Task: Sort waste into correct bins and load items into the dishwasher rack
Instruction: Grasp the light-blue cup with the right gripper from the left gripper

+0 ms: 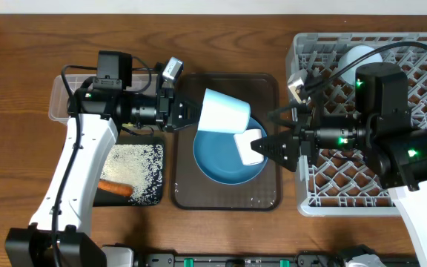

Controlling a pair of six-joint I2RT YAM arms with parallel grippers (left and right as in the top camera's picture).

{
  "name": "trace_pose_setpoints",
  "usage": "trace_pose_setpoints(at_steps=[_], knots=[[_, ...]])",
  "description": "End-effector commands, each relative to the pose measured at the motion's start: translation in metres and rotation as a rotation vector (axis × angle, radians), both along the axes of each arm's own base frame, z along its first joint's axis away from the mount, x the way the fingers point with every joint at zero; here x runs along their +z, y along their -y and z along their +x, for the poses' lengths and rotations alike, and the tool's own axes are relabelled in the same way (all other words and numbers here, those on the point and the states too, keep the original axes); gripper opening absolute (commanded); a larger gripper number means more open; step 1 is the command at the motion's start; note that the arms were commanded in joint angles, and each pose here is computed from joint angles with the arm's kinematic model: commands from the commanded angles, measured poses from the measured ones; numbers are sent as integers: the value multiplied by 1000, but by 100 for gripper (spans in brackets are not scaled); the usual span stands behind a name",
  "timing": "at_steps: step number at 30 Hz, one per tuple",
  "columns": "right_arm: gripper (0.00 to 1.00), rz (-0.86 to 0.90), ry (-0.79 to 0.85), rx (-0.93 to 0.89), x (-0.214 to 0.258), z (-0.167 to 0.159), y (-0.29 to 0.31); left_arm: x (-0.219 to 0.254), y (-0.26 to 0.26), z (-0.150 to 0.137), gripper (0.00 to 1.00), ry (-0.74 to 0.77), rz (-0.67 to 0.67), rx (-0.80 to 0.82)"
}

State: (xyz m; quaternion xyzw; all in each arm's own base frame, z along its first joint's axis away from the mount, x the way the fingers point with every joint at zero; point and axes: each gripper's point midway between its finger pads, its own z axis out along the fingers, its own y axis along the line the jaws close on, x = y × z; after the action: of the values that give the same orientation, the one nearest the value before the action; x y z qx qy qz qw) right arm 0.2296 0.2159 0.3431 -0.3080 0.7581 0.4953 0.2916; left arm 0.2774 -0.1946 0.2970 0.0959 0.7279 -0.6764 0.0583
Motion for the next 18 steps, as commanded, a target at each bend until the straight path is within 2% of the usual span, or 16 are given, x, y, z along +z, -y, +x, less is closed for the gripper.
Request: trace_pose_setpoints(at_steps=[1,11,18], knots=[[99,29,24,42,8,-5,-4,3,5,-5,6,6,-29,-32],[99,-61,40,9,-9,3,-14,3,14,-14,5,-21,-27,-65],[99,-50,51,50,-12,5,-30,2,15,-17,6,-38,-25,-72]])
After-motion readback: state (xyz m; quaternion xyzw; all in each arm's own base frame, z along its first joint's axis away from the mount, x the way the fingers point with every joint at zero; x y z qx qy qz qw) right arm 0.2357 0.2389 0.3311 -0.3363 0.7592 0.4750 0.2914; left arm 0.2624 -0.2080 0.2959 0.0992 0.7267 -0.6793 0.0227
